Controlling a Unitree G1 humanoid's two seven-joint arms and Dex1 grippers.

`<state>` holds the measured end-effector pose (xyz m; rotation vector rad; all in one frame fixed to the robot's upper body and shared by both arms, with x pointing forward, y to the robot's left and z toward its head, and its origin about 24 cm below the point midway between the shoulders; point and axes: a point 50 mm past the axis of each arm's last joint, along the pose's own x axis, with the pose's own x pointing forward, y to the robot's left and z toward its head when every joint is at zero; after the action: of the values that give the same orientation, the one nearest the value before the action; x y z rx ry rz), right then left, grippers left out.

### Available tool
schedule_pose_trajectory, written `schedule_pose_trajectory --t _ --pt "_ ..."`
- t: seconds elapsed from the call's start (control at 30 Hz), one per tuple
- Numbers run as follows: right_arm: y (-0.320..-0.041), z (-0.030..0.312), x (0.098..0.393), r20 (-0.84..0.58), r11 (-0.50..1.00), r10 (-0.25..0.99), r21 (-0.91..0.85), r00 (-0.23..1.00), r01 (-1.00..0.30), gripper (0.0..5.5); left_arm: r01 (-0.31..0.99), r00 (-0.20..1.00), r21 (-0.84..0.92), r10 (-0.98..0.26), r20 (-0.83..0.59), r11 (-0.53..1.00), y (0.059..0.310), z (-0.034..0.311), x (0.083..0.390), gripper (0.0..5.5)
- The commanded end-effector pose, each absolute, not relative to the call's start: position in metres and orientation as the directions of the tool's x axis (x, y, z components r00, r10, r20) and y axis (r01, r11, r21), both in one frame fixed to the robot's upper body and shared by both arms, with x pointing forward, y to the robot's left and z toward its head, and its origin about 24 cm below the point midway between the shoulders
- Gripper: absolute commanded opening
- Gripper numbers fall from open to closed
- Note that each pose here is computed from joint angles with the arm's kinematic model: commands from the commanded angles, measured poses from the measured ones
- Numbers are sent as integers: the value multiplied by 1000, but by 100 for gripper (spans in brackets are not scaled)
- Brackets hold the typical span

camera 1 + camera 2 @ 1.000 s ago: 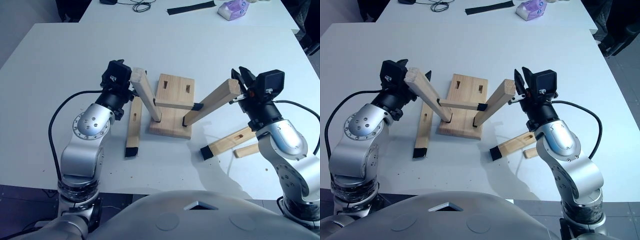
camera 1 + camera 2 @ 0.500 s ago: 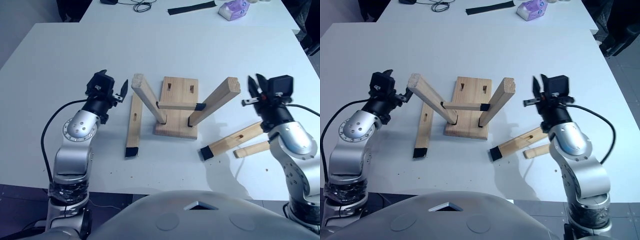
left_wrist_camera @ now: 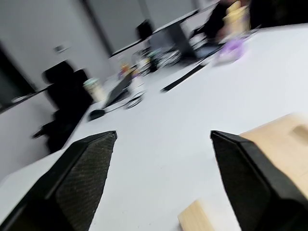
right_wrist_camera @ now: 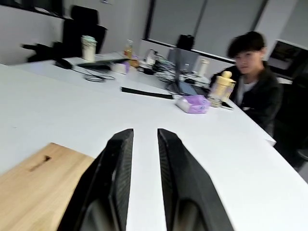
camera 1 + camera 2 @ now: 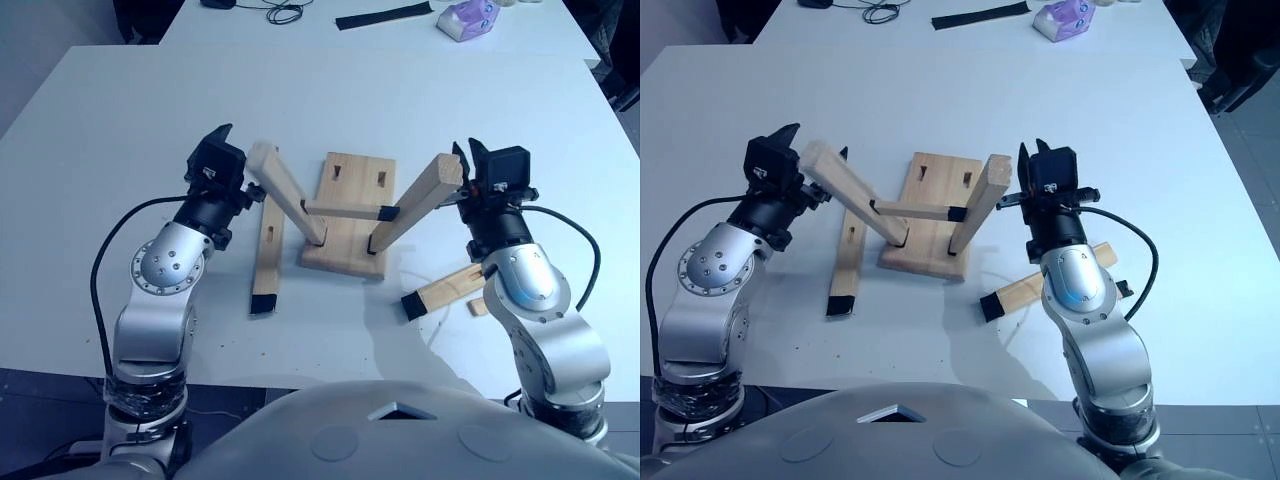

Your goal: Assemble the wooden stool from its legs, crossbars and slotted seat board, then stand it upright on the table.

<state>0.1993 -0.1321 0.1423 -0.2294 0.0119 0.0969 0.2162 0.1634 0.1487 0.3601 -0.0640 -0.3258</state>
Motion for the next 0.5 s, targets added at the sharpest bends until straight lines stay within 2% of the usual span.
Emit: schedule_pose_trajectory --t 0.03,0.2,0.33,0.5 --pt "-129 147 202 -10 970 126 -210 992 -126 90 388 911 334 -412 1 859 147 150 213 360" --pt "-144 138 203 -52 972 69 -220 996 -79 90 376 923 327 -382 -48 867 155 140 217 360" --pt "-161 134 199 -68 984 -9 -177 998 -3 90 323 946 283 -305 -107 903 174 126 221 360" --pt "-175 134 178 -84 996 -82 -45 993 79 160 268 960 229 -237 -151 936 190 117 211 360"
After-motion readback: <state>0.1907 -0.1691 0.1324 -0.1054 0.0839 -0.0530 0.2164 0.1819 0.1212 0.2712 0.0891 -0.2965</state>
